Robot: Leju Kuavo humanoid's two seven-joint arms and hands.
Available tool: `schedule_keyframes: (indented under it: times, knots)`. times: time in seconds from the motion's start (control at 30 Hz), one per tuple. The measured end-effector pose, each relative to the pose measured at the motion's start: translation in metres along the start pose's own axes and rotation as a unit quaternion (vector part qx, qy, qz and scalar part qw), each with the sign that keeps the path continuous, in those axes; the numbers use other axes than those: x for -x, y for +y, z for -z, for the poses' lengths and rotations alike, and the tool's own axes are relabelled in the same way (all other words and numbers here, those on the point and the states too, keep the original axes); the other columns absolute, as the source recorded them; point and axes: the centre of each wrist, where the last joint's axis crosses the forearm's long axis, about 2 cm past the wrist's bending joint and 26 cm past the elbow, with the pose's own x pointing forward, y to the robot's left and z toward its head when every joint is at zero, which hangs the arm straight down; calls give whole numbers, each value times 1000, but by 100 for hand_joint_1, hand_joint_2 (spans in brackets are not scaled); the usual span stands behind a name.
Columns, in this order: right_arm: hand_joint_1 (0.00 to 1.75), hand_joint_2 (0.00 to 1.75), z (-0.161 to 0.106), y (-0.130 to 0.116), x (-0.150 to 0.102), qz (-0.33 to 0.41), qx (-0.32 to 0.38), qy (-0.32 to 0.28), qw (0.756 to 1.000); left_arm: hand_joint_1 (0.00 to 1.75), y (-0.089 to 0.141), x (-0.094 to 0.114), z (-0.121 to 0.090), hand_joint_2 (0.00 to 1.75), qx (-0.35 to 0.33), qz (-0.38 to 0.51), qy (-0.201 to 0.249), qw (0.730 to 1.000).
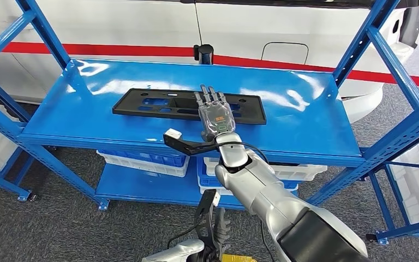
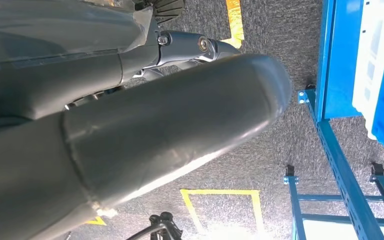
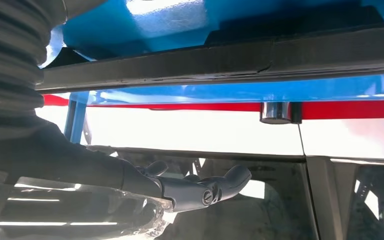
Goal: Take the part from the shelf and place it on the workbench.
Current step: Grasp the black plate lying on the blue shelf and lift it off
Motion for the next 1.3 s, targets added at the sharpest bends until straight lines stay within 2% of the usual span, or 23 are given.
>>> schedule_keyframes:
  times: [0.6, 1.3]
  knots:
    - [0, 175, -3, 11, 12, -17, -53, 32, 998, 0, -6, 0, -2, 0, 6, -7, 3, 1000]
    - [0, 175, -6, 23, 48, -16, -91, 111, 990, 0, -6, 0, -3, 0, 8, -11, 0, 1000]
